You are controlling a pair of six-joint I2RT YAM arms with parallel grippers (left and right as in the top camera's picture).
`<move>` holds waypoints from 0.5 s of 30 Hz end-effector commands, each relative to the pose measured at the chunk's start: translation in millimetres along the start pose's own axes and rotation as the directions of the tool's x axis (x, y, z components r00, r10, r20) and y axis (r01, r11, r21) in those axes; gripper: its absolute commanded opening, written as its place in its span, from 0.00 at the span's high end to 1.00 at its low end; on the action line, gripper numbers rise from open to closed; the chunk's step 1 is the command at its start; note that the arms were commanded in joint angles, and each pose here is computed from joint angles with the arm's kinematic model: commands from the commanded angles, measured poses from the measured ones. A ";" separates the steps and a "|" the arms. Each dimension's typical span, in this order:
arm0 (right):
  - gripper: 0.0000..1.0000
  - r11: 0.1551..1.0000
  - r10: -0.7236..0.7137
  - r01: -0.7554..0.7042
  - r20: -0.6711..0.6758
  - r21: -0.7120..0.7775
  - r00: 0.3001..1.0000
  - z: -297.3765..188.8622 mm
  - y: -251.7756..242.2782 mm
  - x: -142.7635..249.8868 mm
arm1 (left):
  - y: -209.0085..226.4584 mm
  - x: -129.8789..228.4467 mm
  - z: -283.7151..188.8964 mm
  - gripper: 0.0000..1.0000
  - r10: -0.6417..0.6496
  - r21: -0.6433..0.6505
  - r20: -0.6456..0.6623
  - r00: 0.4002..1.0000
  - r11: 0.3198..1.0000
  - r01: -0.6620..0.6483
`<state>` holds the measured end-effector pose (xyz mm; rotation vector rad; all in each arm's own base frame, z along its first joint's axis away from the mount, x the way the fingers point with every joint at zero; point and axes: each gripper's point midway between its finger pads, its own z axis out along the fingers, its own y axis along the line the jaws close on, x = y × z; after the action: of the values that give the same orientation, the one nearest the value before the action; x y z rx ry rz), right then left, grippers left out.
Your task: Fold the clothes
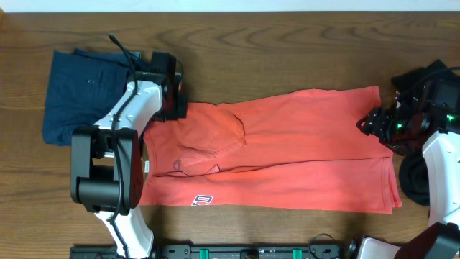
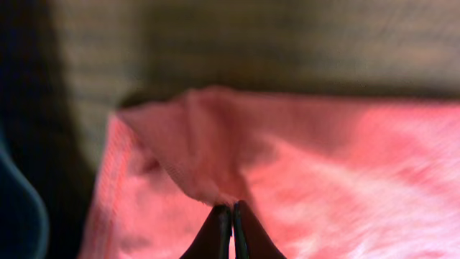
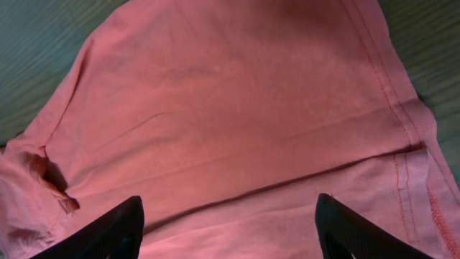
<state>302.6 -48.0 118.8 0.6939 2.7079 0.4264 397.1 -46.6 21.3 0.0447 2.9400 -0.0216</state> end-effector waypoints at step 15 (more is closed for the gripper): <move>0.25 0.999 -0.037 0.037 0.040 -0.002 0.999 -1.4 4.6 -11.1 | 10.8 -44.3 -18.0 0.94 -0.046 0.000 0.137 0.989 0.999 0.047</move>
<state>309.0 -50.3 121.0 0.6801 2.6816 0.4189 435.7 -39.7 43.9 -0.0019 2.8038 -0.0358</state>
